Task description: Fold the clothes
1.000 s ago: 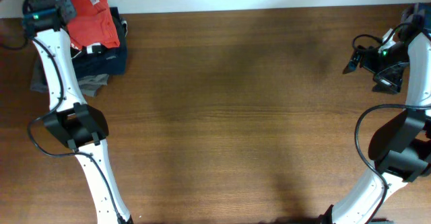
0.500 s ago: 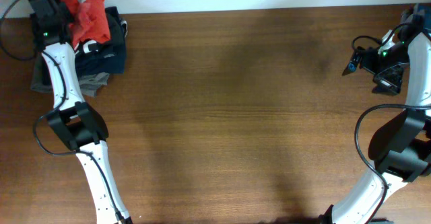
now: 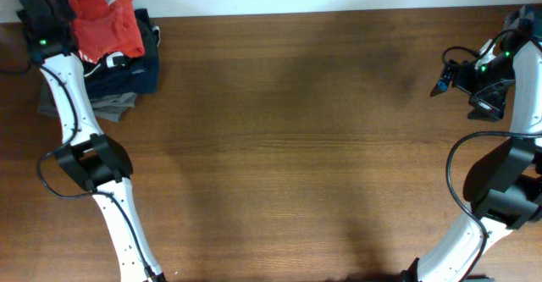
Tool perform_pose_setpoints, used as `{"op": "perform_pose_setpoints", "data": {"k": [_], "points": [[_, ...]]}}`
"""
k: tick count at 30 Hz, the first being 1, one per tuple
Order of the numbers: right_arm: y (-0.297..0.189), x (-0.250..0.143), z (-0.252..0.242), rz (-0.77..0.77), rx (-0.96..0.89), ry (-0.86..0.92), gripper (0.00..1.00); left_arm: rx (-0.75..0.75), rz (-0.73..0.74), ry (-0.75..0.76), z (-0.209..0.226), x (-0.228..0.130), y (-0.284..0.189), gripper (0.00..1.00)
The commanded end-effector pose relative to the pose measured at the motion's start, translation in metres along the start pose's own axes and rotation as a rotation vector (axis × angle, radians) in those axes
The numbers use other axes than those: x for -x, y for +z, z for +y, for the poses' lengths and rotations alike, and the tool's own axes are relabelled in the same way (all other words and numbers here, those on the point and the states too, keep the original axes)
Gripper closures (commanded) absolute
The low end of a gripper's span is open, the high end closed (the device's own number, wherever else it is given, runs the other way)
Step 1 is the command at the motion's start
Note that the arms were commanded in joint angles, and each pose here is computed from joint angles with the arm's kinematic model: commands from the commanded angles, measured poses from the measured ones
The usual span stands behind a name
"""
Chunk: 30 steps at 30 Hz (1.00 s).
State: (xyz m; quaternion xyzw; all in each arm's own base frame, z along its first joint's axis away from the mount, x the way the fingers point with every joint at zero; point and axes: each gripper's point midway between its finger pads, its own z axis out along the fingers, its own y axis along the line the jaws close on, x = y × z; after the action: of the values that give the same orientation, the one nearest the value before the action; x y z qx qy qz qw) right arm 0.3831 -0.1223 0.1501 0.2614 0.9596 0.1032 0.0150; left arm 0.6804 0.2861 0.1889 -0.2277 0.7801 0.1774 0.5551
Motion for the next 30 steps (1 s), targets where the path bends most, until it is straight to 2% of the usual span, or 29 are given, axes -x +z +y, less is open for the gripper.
{"op": "perform_pose_setpoints", "data": {"k": [1, 6, 9, 13, 16, 20, 22, 24, 26, 30], "points": [[-0.007, 0.001, 0.003, -0.02, 0.012, 0.0, 0.01, -0.062, -0.091, -0.012, -0.015, 0.058, -0.033, 0.88], [-0.007, 0.001, 0.003, -0.021, 0.011, 0.0, 0.01, -0.291, -0.055, 0.014, -0.08, 0.05, -0.049, 0.87], [-0.007, 0.001, 0.003, -0.021, 0.011, 0.0, 0.01, -0.351, -0.047, 0.027, -0.107, 0.046, -0.057, 0.88], [-0.007, 0.004, 0.003, -0.032, 0.012, -0.002, 0.01, -0.366, -0.014, 0.04, -0.125, 0.025, -0.052, 0.88], [-0.007, 0.006, 0.003, -0.039, 0.014, -0.003, 0.01, -0.362, 0.044, 0.051, -0.129, -0.01, -0.036, 0.87], [-0.007, 0.006, 0.003, -0.039, 0.013, -0.004, 0.01, -0.239, 0.122, 0.069, -0.11, -0.067, -0.004, 0.87], [-0.007, 0.006, 0.003, -0.039, 0.013, -0.004, 0.01, -0.21, 0.138, 0.071, -0.101, -0.078, 0.003, 0.87], [-0.007, 0.006, 0.003, -0.038, 0.013, -0.003, 0.01, -0.204, 0.129, 0.067, -0.096, -0.076, 0.005, 0.87], [-0.007, 0.006, 0.003, -0.038, 0.013, -0.003, 0.01, -0.203, 0.087, 0.055, -0.093, -0.056, 0.002, 0.87], [-0.007, 0.005, 0.003, -0.036, 0.013, -0.003, 0.01, -0.208, -0.051, 0.028, -0.086, 0.019, -0.026, 0.87]]}}
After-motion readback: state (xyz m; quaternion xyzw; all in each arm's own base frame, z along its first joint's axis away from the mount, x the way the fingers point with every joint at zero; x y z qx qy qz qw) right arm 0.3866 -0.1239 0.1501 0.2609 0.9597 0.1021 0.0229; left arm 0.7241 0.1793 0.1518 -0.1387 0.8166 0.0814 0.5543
